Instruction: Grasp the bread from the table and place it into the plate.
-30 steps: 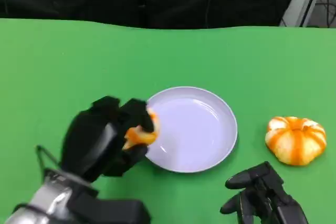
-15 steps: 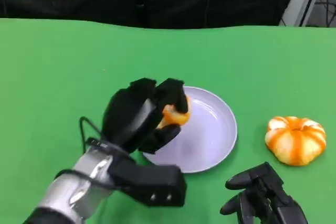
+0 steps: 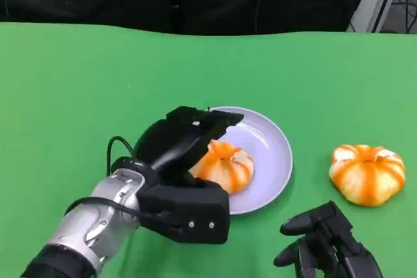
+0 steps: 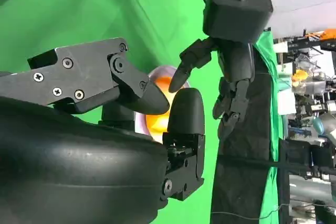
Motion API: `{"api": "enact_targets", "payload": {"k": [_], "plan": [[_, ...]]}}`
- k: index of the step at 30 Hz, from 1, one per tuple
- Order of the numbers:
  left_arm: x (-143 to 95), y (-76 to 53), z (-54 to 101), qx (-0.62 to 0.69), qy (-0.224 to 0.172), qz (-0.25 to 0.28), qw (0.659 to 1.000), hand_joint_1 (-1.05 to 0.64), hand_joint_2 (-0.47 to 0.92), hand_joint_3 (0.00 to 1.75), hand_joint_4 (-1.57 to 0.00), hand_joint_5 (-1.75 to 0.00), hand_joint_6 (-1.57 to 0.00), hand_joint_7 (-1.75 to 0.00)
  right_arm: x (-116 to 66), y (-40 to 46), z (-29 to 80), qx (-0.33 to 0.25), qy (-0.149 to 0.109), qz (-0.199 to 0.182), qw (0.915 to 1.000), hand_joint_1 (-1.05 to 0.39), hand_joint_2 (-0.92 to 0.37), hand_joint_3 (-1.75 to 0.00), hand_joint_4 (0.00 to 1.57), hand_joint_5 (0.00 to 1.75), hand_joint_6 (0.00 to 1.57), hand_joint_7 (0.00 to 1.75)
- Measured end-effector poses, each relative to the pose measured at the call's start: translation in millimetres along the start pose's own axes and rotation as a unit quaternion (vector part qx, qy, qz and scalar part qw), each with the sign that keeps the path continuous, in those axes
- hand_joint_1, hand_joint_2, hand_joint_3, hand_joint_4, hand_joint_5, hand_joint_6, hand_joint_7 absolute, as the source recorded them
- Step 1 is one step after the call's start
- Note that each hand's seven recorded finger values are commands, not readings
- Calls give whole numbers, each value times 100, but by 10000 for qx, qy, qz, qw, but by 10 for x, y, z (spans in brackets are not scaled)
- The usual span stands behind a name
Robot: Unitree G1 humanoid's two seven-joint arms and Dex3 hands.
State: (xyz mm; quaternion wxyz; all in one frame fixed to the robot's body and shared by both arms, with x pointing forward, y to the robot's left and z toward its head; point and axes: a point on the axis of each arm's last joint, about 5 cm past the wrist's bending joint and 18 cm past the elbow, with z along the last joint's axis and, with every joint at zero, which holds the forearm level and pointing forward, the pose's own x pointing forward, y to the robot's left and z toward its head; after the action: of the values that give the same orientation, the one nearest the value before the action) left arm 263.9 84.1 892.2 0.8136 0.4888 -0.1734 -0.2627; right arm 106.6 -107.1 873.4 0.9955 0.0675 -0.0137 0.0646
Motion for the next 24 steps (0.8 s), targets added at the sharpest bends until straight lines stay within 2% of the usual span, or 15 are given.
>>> {"api": "enact_targets", "payload": {"k": [4, 10, 16, 24], "plan": [[-5, 26, 15, -13, 93, -171, 9998, -87, 92, 46, 0, 0, 0, -3, 0, 0, 0, 0, 0, 4, 10000, -26, -92, -96, 21, 175, 10, 175], [-103, 56, 4, -211, 152, -174, 9995, -84, 92, 48, -1, -1, -4, -5, -3, 2, -1, 5, 5, 5, 10000, -27, -92, -95, 21, 175, 11, 175], [-423, 98, -142, -937, 118, 478, 9944, -72, 92, 47, -13, -8, -14, -10, -12, 9, -3, 6, 22, -21, 10000, -26, -92, -96, 20, 175, 10, 175], [-913, -2, -245, -2035, 216, 1541, 9666, -55, 92, 39, -37, -25, -33, -16, -14, 18, 0, -3, 17, 3, 10000, -26, -92, -97, 20, 175, 8, 175]]}}
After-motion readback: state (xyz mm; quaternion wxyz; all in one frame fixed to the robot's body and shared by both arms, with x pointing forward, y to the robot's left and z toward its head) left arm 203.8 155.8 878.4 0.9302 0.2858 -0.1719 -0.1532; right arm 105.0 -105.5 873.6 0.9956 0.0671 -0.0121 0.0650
